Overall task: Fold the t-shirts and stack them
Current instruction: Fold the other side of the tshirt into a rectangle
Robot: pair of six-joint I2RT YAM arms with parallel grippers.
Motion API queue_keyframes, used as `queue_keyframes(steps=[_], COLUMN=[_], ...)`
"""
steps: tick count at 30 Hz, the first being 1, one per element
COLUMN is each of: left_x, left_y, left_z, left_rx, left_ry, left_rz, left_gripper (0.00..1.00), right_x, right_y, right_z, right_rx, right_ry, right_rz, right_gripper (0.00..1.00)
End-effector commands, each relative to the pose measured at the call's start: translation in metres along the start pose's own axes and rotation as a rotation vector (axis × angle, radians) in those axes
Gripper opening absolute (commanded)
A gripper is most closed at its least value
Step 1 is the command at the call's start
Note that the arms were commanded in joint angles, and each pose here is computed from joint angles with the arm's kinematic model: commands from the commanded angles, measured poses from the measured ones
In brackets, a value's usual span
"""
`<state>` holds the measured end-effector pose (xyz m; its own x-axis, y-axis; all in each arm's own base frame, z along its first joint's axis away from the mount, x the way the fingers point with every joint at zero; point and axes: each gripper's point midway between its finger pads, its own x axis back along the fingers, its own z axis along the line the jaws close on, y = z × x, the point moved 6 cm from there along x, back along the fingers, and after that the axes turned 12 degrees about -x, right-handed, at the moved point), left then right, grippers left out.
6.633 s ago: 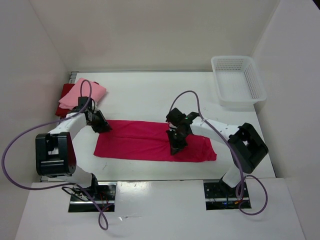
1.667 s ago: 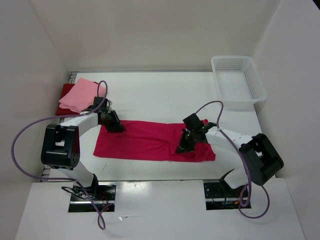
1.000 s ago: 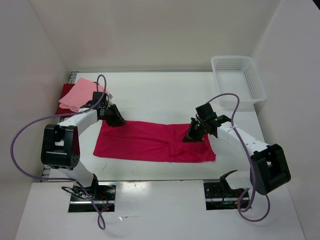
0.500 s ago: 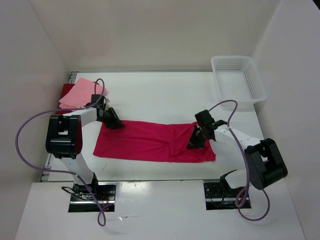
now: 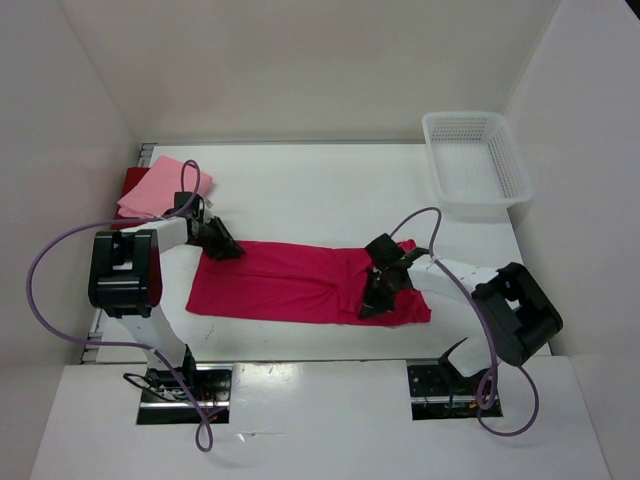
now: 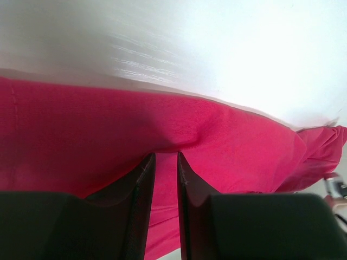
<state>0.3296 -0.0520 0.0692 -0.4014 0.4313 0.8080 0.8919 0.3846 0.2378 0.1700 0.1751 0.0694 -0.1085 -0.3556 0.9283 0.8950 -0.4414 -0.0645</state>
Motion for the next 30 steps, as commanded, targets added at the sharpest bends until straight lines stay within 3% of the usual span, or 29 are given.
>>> queue_keyframes(steps=[1, 10, 15, 21, 25, 30], left_x=[-0.002, 0.007, 0.038, 0.018, 0.002, -0.001], left_y=[-0.002, -0.004, 0.008, 0.011, 0.016, 0.024], left_z=[0.005, -0.005, -0.024, -0.027, -0.022, -0.024], left_rx=[-0.004, -0.004, -0.07, -0.057, -0.023, -0.021], left_ry=[-0.004, -0.049, -0.042, -0.062, -0.066, -0.072], left_rz=[0.006, 0.005, -0.096, -0.072, -0.049, -0.061], left_gripper=[0.3, 0.3, 0.3, 0.3, 0.3, 0.3], right_x=[0.001, 0.023, 0.062, 0.078, 0.085, 0.078], right_y=[-0.019, -0.001, 0.038, 0.131, 0.164, 0.187], right_z=[-0.001, 0.016, 0.028, -0.015, -0.026, -0.024], right_rx=[-0.016, -0.024, -0.028, -0.201, -0.218, -0.227], right_ry=[0.009, 0.053, 0.135, 0.115, 0.112, 0.152], right_rz=[0.05, -0.053, -0.185, -0.389, -0.464, -0.451], right_gripper=[0.01, 0.03, 0.04, 0.19, 0.43, 0.44])
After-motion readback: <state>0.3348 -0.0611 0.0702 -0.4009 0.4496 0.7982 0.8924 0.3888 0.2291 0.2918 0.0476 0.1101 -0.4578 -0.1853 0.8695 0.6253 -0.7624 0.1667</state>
